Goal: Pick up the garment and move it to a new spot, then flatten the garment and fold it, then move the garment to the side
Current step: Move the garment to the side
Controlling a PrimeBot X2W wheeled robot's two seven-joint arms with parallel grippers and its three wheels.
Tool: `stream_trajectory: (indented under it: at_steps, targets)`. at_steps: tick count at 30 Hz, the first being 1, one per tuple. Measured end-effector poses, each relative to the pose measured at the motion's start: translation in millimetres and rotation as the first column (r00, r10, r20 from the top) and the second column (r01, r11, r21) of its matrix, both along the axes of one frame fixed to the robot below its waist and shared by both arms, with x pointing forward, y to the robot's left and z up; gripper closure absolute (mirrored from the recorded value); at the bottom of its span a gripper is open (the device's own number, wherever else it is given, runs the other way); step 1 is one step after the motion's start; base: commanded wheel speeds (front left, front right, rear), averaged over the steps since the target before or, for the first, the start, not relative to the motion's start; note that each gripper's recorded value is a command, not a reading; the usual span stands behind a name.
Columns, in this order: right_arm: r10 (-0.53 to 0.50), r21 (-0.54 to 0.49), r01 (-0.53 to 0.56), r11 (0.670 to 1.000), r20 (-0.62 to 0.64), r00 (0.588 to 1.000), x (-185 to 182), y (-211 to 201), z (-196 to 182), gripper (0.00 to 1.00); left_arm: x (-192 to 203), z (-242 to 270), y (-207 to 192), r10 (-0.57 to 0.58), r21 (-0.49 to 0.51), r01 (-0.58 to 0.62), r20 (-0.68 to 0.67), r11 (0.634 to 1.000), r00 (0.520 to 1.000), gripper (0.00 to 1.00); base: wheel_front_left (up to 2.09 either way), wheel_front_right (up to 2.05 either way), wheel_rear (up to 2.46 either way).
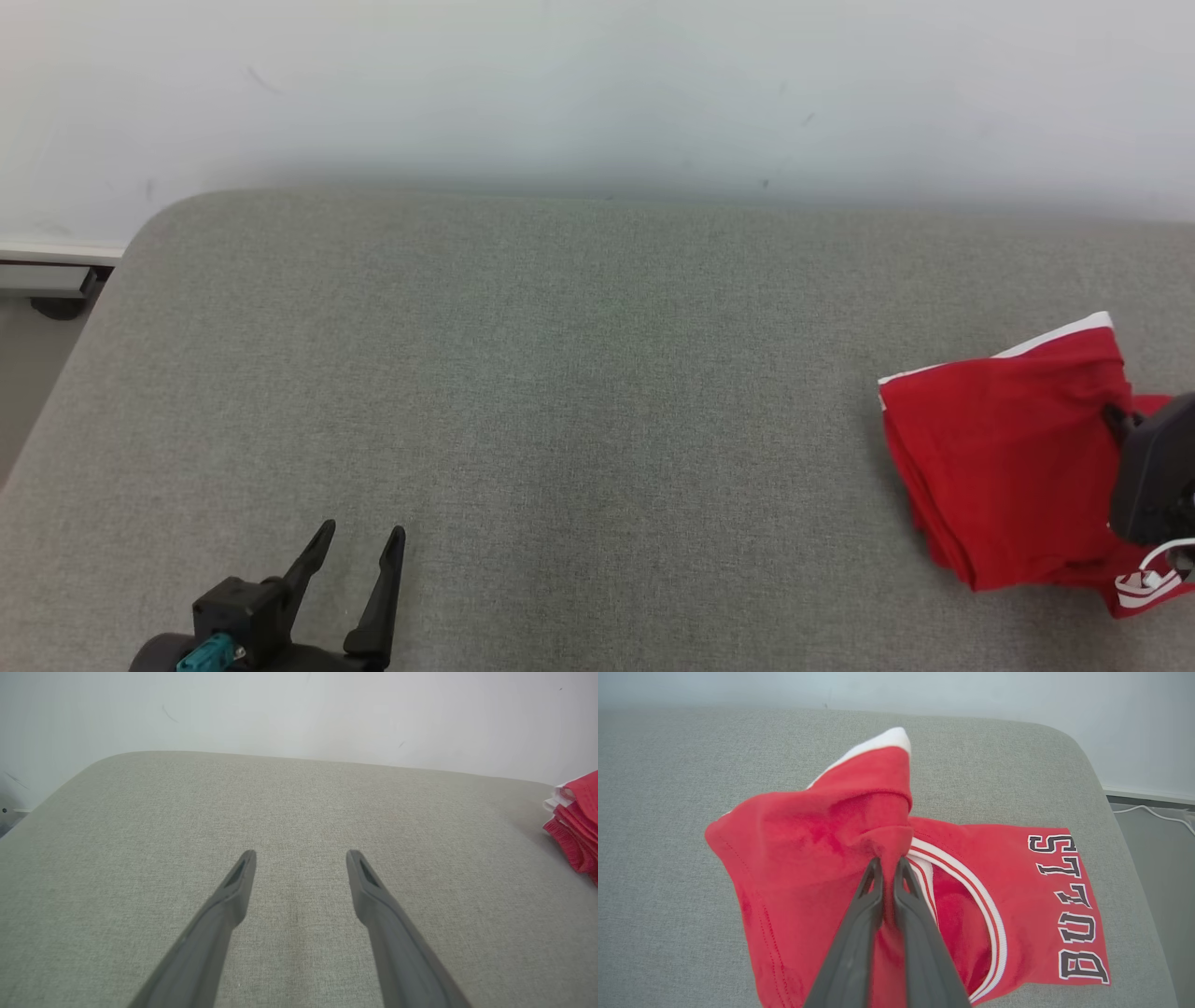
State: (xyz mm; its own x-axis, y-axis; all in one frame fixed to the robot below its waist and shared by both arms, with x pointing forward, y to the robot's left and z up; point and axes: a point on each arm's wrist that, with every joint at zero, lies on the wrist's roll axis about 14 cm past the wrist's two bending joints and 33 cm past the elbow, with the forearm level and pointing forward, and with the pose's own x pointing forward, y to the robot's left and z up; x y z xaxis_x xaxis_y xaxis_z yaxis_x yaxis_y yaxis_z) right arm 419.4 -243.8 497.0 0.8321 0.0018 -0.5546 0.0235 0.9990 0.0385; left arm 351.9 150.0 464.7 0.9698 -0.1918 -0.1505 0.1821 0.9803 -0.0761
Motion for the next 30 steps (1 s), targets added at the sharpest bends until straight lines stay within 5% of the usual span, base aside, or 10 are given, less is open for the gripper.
stream_trajectory:
  at_steps: [30]
  targets:
    - [-0.059, -0.158, 0.052, 0.986, -0.040, 0.997, 6.0, -63.7, 7.7, 1.00, 20.4, 5.9, -1.2, -0.004, 0.015, 0.004, 0.024, 1.000, 1.000, 0.00, 0.00, 0.00, 0.00]
